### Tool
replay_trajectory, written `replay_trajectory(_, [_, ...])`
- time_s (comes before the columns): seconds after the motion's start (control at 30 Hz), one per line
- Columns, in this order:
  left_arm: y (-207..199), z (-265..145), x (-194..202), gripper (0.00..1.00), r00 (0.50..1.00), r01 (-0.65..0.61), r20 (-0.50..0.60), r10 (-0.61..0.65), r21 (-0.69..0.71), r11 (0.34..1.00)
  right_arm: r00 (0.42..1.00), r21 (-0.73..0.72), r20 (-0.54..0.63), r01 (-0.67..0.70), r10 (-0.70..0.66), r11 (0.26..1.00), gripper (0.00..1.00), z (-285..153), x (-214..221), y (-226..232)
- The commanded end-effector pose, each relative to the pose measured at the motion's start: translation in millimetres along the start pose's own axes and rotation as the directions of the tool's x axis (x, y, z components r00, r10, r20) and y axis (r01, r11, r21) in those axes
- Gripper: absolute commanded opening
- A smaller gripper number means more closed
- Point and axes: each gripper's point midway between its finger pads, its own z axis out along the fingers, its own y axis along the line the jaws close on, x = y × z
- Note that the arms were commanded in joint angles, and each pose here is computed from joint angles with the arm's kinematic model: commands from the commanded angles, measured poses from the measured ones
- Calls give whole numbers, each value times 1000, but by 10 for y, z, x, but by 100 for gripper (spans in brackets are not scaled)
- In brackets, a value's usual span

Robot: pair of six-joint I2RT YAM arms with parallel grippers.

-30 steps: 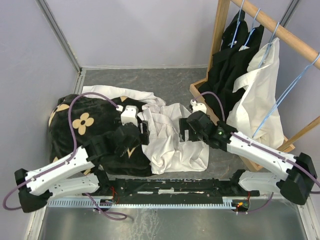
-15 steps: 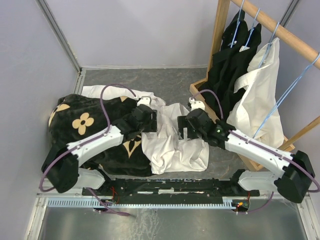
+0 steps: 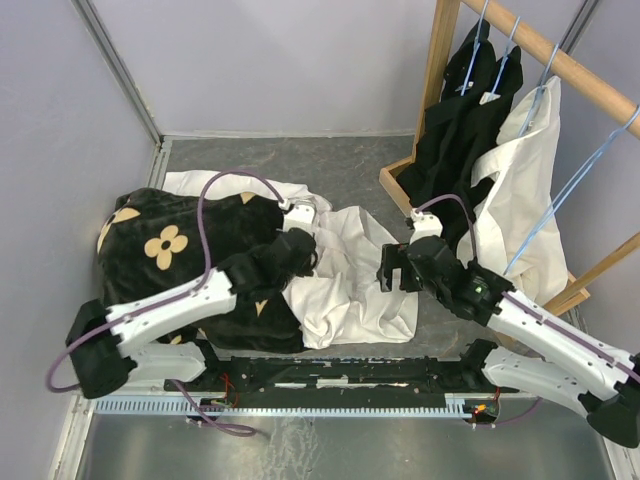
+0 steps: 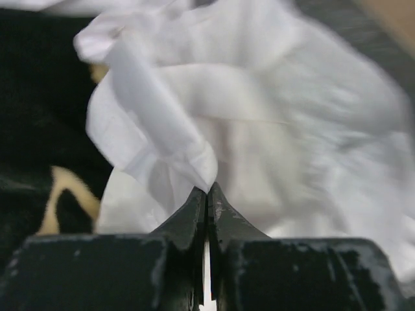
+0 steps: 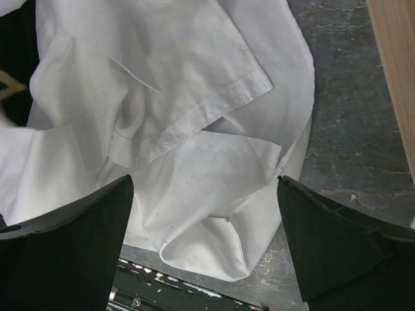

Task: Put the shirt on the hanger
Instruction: Adjust the shirt at the center of the board.

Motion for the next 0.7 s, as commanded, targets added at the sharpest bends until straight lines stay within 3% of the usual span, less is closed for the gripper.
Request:
replay_trajectory(0.0, [-354,-836,-590,3,978,31,204,-51,102,994,998,81,55,-9,5,997,99,-91,-26,-231])
replay_trajectory(0.13, [-769,-1162,-446,3,981,52,167,-102,282,958,992,125,116,-57,43,991,99,-211,-80,-380])
replay_trajectory(0.33, [-1751,-1598,-133,3,987,-66,158,-30,569,820,979,149,180,-125,97,981,99,-414,-114,-543])
replay_trajectory(0.37, [-1816,-1601,-120,8,986,-76,167,-26,577,813,978,158,180,-132,103,979,99,-436,-102,-569])
replay_trajectory(0.47, [-1668,-1447,-222,46,975,-55,215,-53,469,882,979,180,166,-150,120,972,99,-487,-44,-632])
replay_trajectory(0.53, [-1561,-1409,-329,65,968,-45,242,-63,416,908,979,167,152,-161,136,973,99,-511,4,-629])
replay_trajectory(0.67, [-1317,-1315,-399,76,971,-11,231,-68,326,945,982,63,90,-171,165,983,99,-543,131,-463])
